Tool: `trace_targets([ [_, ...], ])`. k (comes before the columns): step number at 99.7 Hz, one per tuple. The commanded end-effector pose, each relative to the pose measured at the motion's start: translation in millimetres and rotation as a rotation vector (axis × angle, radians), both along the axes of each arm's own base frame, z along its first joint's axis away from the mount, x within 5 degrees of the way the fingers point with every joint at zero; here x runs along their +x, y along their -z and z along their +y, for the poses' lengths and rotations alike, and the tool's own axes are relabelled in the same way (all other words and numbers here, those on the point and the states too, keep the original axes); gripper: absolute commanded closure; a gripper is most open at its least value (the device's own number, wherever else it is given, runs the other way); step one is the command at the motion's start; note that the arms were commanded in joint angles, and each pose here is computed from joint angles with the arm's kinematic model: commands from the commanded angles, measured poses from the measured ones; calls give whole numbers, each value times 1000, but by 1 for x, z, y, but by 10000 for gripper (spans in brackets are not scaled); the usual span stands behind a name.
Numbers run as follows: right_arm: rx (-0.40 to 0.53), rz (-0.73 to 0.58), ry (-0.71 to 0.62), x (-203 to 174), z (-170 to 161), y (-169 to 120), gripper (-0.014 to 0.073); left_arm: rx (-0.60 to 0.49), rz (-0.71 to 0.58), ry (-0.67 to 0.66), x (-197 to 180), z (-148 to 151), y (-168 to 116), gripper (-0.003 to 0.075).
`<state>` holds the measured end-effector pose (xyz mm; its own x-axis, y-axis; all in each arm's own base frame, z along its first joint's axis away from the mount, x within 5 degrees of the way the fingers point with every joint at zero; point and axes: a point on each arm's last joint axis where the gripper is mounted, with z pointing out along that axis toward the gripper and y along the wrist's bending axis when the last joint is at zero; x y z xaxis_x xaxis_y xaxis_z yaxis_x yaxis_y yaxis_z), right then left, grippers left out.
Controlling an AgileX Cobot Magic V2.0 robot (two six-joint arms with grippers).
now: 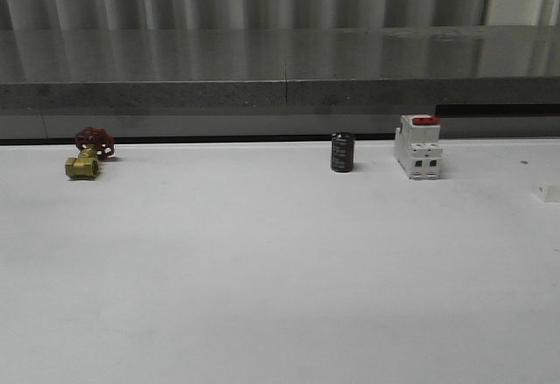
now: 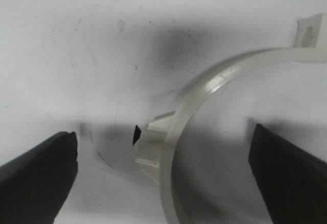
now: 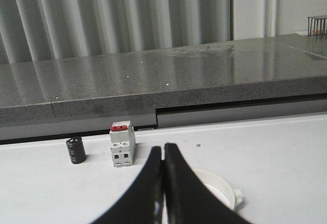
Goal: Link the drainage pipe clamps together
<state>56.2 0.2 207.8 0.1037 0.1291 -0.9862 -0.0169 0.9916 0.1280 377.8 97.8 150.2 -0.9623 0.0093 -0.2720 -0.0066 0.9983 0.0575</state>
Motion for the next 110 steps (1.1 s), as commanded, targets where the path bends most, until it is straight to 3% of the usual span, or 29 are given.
trace_targets([
  [1,-8,-117,3,-4,0,-14,662,13,-95,-5,7,1,-22,62],
  [26,-8,-117,3,-4,0,-14,662,9,-85,-6,8,1,-18,64],
  [33,-8,-117,3,-4,0,-14,662,9,-85,-6,8,1,-18,95],
  [40,-8,-117,3,-4,0,-14,662,8,-83,-6,8,1,-18,188],
  [58,-8,-117,3,-4,0,-14,662,9,-86,-6,8,1,-21,605],
  [67,-8,-117,3,-4,0,-14,662,7,-81,-5,9,1,-26,739],
  [90,-8,-117,3,-4,0,-14,662,-47,-147,-39,5,-5,-60,741],
  [110,-8,-117,3,-4,0,-14,662,-163,-171,-106,-7,-34,-95,741],
])
